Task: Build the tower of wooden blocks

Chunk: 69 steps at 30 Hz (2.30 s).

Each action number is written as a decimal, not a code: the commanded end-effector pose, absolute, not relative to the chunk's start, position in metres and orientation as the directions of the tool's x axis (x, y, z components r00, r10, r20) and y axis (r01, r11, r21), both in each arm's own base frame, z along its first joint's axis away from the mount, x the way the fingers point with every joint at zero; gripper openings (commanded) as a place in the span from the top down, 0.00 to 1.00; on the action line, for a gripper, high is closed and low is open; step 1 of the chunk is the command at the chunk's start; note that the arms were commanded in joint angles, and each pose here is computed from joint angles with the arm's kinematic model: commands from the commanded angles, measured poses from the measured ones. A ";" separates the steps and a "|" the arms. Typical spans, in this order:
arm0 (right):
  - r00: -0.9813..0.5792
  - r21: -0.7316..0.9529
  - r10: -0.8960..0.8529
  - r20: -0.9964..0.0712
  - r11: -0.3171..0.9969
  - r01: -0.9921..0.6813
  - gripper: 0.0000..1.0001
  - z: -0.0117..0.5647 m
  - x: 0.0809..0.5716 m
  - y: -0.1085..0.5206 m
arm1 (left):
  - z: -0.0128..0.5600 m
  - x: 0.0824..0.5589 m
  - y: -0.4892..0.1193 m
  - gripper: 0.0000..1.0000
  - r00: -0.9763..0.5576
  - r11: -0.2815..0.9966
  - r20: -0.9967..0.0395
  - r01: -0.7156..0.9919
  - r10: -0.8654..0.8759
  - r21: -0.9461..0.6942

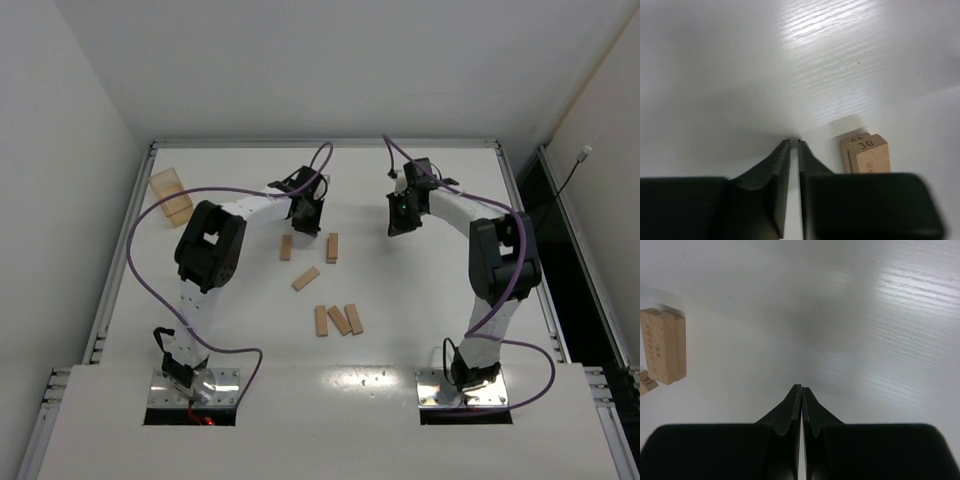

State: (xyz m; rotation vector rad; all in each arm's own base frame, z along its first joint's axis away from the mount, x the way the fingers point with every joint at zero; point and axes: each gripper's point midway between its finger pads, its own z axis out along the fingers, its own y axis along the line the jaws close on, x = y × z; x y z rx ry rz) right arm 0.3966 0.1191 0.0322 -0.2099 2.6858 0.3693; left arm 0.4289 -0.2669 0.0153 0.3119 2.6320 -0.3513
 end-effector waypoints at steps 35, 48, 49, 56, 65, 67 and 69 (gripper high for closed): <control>-0.891 0.234 -0.265 -0.367 0.901 -0.365 0.94 -0.001 0.365 0.252 | 0.016 0.403 -0.207 0.82 -0.895 0.975 -0.435 0.173 0.098 -0.138; -0.891 0.224 -0.274 -0.361 0.902 -0.368 0.84 -0.004 0.365 0.255 | 0.018 0.404 -0.208 0.82 -0.895 0.975 -0.435 0.173 0.098 -0.138; -0.891 0.224 -0.274 -0.361 0.902 -0.368 0.83 -0.004 0.365 0.255 | 0.018 0.404 -0.208 0.82 -0.895 0.975 -0.435 0.173 0.098 -0.138; -0.894 0.214 -0.275 -0.355 0.906 -0.364 0.78 -0.008 0.365 0.253 | 0.018 0.403 -0.209 0.82 -0.896 0.973 -0.433 0.177 0.098 -0.145; -0.893 0.202 -0.274 -0.357 0.911 -0.361 0.78 -0.009 0.367 0.251 | 0.018 0.403 -0.209 0.82 -0.896 0.973 -0.433 0.177 0.098 -0.145; -0.891 0.172 -0.272 -0.364 0.920 -0.351 0.78 -0.008 0.367 0.245 | 0.018 0.403 -0.209 0.82 -0.896 0.973 -0.433 0.177 0.098 -0.145; -0.894 0.144 -0.274 -0.354 0.929 -0.341 0.80 -0.012 0.363 0.237 | 0.018 0.403 -0.209 0.82 -0.896 0.973 -0.433 0.177 0.098 -0.145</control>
